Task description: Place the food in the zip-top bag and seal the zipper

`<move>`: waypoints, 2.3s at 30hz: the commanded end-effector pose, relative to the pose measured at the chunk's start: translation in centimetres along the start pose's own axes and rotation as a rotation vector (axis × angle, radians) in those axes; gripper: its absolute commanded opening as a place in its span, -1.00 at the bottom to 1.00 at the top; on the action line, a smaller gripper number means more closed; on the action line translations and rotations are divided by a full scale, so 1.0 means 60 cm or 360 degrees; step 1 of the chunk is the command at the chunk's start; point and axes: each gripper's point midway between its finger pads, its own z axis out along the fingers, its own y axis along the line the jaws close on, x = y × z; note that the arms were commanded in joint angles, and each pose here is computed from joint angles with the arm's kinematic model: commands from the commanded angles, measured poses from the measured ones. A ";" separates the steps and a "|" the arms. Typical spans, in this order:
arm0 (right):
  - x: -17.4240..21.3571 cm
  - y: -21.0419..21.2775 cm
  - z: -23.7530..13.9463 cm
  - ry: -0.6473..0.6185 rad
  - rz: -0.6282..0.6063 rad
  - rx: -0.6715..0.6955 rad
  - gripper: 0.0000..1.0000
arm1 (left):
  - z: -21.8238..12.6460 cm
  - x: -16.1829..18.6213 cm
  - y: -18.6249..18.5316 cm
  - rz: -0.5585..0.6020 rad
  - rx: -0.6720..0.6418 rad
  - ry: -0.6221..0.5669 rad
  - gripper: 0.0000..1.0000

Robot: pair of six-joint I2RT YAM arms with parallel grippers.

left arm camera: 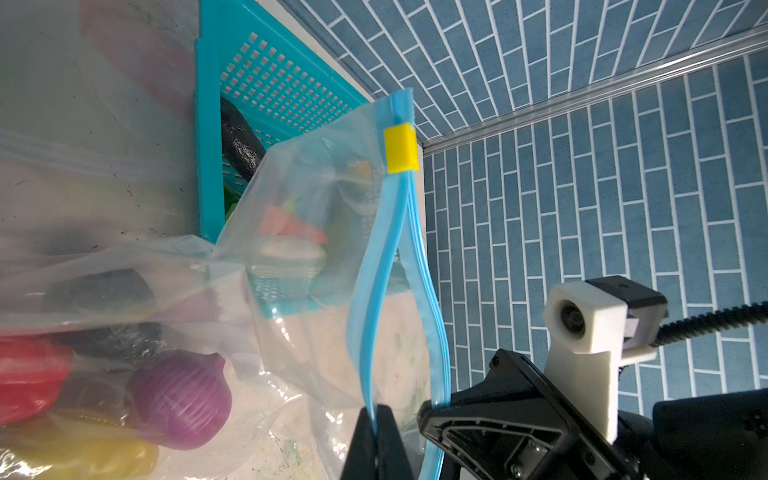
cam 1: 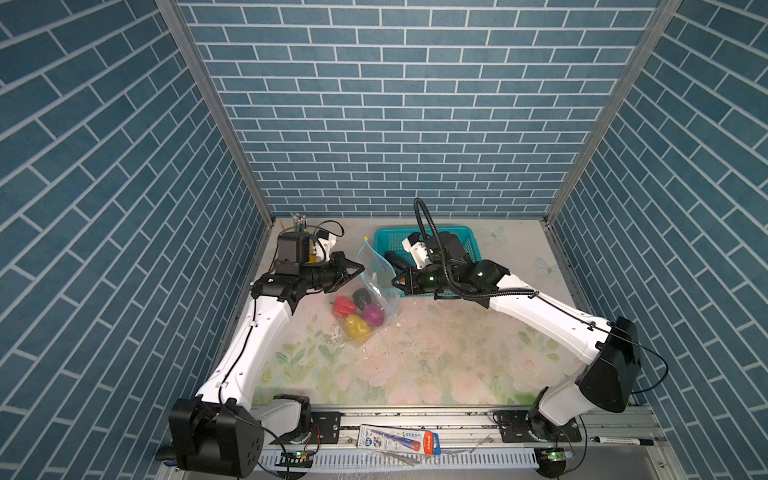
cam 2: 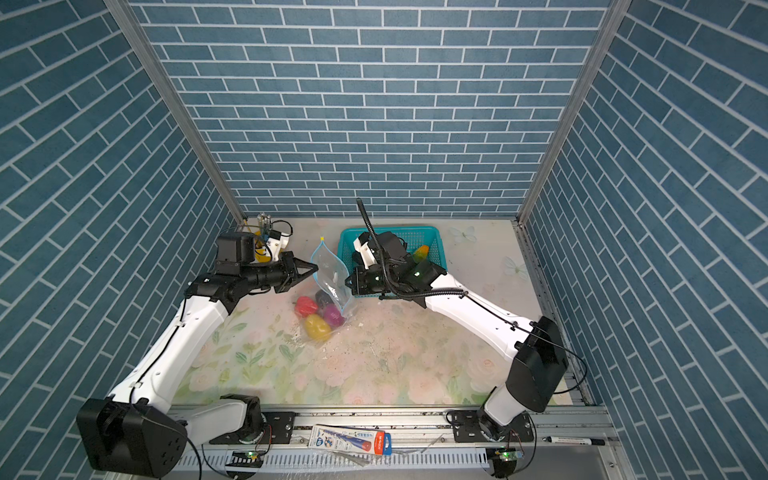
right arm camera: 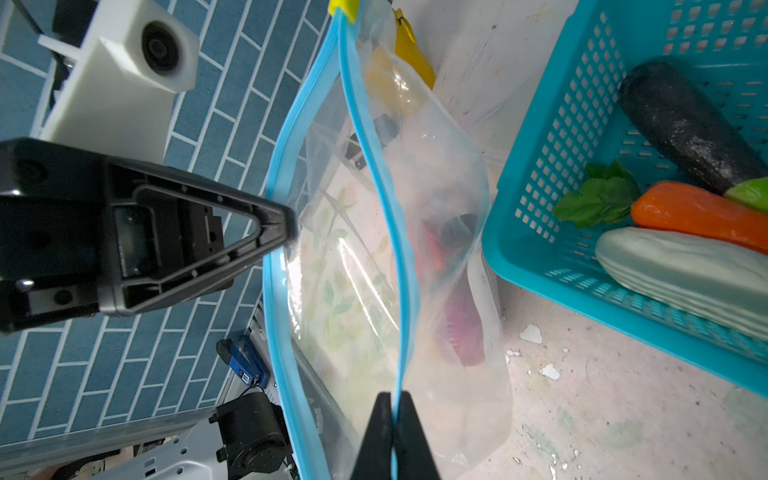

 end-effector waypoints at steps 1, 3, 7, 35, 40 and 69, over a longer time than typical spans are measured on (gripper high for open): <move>0.003 0.003 -0.017 -0.0065 0.0035 0.0003 -0.83 | 0.008 0.002 0.002 0.0016 0.0009 0.0011 -1.00; 0.002 -0.001 -0.019 -0.0079 0.0027 0.0017 -0.80 | 0.008 0.004 0.003 0.0015 0.0007 0.0017 -1.00; -0.005 -0.003 -0.024 -0.0106 -0.0019 0.0046 -0.62 | 0.007 0.008 0.006 0.0019 -0.0003 0.0024 -1.00; -0.129 -0.141 -0.096 -0.0323 -0.0624 0.0870 0.97 | 0.000 0.009 -0.005 0.0049 0.0001 0.0034 -1.00; -0.145 -0.215 -0.094 -0.0304 -0.0522 0.1027 0.95 | 0.000 0.008 -0.004 0.0048 -0.0006 0.0031 -1.00; -0.164 -0.485 -0.013 -0.0110 0.0078 0.1446 0.42 | 0.010 0.005 0.006 0.0039 -0.0033 0.0058 -1.00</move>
